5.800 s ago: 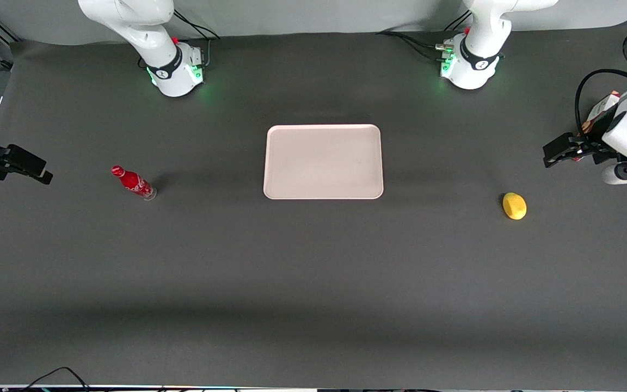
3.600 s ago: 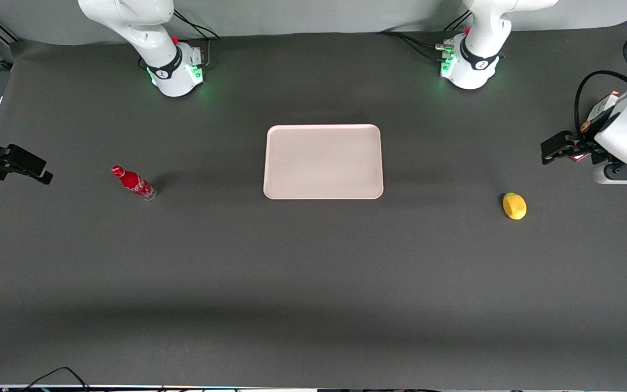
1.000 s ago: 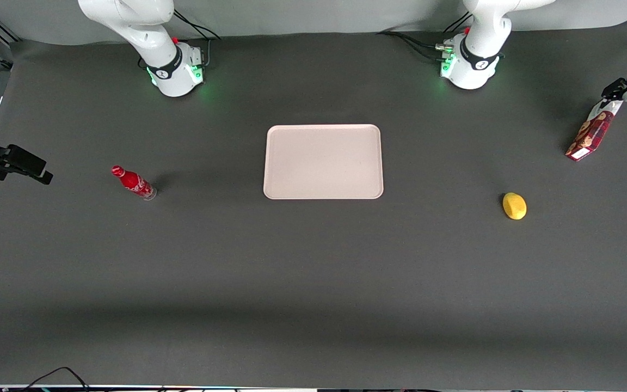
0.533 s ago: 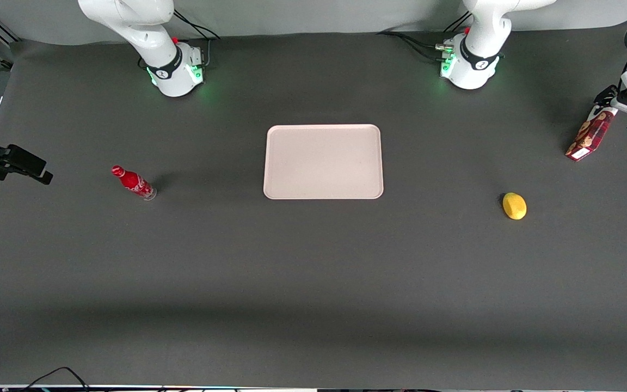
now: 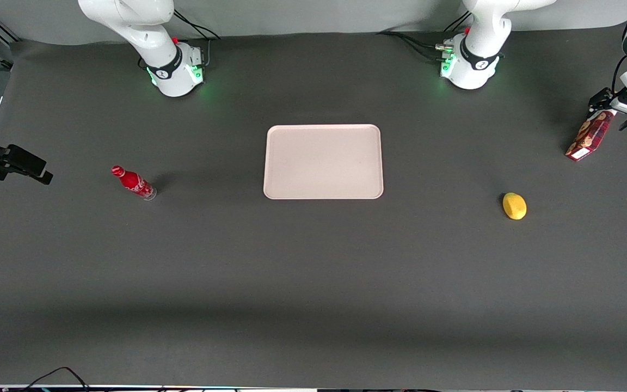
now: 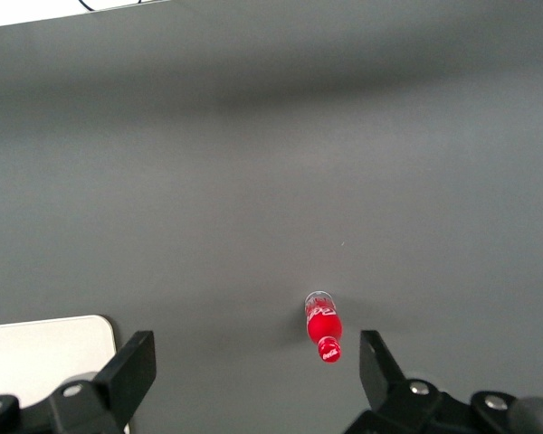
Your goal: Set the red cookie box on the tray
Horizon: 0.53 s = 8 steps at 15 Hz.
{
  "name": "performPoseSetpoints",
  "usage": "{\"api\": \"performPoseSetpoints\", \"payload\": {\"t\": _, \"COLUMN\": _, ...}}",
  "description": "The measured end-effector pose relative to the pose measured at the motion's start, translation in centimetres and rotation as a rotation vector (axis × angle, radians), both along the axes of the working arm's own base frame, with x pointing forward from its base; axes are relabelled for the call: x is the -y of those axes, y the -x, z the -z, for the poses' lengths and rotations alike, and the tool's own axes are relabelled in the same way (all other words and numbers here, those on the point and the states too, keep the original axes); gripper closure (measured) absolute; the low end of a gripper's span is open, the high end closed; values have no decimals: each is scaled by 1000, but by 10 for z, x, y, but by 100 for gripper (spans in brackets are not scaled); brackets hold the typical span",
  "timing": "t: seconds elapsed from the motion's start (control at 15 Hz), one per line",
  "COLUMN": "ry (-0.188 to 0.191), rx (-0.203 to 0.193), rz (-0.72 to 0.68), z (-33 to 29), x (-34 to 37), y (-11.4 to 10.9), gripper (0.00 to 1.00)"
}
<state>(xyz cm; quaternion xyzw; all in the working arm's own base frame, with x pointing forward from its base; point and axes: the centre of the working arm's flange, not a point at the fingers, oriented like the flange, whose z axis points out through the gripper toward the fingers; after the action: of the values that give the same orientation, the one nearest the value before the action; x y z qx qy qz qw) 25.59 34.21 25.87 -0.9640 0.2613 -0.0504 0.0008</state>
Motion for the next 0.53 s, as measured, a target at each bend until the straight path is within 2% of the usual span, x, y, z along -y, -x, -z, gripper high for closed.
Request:
{"api": "performPoseSetpoints", "payload": {"t": 0.13, "ry": 16, "rx": 23, "rz": 24, "z": 4, "x": 1, "y": 0, "gripper": 0}}
{"api": "performPoseSetpoints", "payload": {"t": 0.33, "ry": 13, "rx": 22, "rz": 41, "z": 6, "x": 1, "y": -1, "gripper": 0}}
{"api": "performPoseSetpoints", "payload": {"t": 0.4, "ry": 7, "rx": 16, "rz": 45, "z": 8, "x": 0, "y": -1, "gripper": 0}}
{"api": "performPoseSetpoints", "payload": {"t": 0.53, "ry": -37, "rx": -2, "rz": 55, "z": 12, "x": -7, "y": -2, "gripper": 0}}
